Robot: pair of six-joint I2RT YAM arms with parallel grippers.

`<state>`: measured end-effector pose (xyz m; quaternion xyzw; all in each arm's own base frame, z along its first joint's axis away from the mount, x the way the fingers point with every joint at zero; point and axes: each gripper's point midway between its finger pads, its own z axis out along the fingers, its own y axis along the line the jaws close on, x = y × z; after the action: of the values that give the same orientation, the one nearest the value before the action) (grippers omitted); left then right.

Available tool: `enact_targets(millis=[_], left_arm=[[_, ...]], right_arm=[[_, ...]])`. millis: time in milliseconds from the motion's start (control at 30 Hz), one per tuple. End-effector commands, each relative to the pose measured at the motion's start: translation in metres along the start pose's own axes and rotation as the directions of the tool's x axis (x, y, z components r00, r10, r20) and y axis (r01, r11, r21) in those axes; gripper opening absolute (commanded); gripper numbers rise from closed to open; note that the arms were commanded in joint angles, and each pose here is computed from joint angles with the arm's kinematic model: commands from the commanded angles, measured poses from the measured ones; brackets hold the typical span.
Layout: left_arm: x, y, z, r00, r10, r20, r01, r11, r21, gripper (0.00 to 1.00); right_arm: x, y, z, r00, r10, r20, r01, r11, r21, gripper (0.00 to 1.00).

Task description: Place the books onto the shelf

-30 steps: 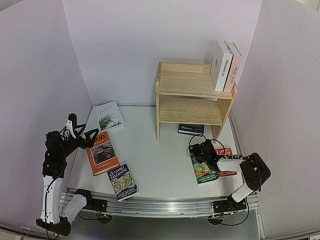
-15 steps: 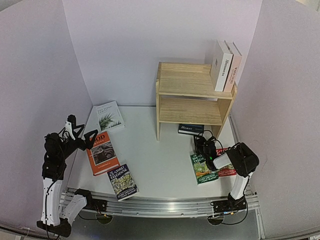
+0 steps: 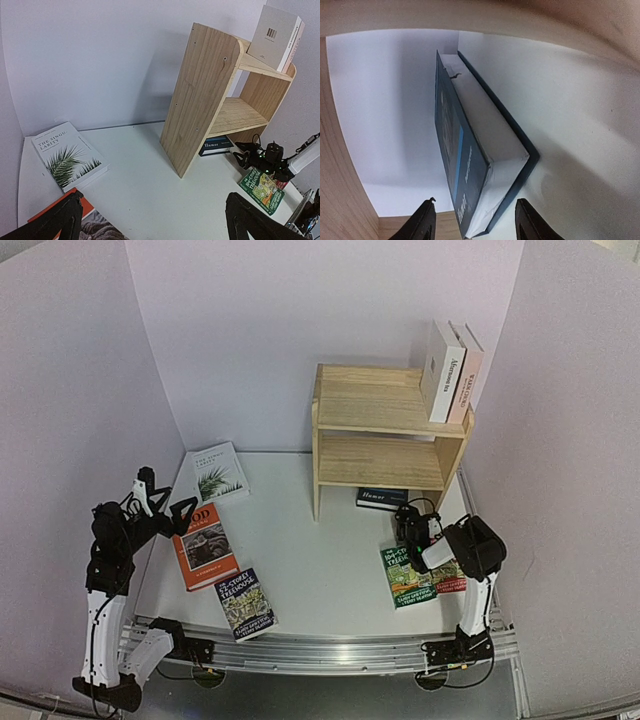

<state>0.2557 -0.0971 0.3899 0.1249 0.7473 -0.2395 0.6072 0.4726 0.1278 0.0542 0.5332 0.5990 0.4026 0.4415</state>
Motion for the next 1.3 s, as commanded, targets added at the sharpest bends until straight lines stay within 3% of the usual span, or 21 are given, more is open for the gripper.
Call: enact_targets(millis=[0,633,800,933,1133,1267], left_arm=[[-0.013,-0.003,-0.002,0.999,0.012,0.046,-0.013,1.0,0.007,1.0],[-0.008,-0.001,0.002,0.999,-0.005,0.035,0.005,1.0,0.009,1.0],[-0.008,-0.001,0.003,1.0,-0.008,0.03,0.008,1.0,0.012,1.0],[-0.008,-0.001,0.003,1.0,-0.011,0.028,0.01,1.0,0.012,1.0],[-0.007,-0.002,0.002,1.0,-0.011,0.026,0.01,1.0,0.011,1.0],[-0.007,-0.002,0.003,1.0,-0.012,0.025,0.012,1.0,0.02,1.0]], right_arm=[[-0.016,0.006,0.018,0.994,0.073,0.082,-0.07,0.997,-0.044,0.51],[-0.004,-0.005,0.047,0.989,0.141,0.034,-0.139,0.989,-0.046,0.37],[-0.004,-0.006,0.052,0.986,0.159,0.043,-0.156,0.986,-0.05,0.23],[0.0,-0.007,0.054,0.986,0.164,0.026,-0.163,0.986,-0.047,0.0],[-0.002,-0.01,0.036,0.986,0.164,0.003,-0.164,0.986,-0.022,0.0],[0.011,-0.006,0.02,0.986,0.148,-0.081,-0.149,0.989,-0.002,0.0]])
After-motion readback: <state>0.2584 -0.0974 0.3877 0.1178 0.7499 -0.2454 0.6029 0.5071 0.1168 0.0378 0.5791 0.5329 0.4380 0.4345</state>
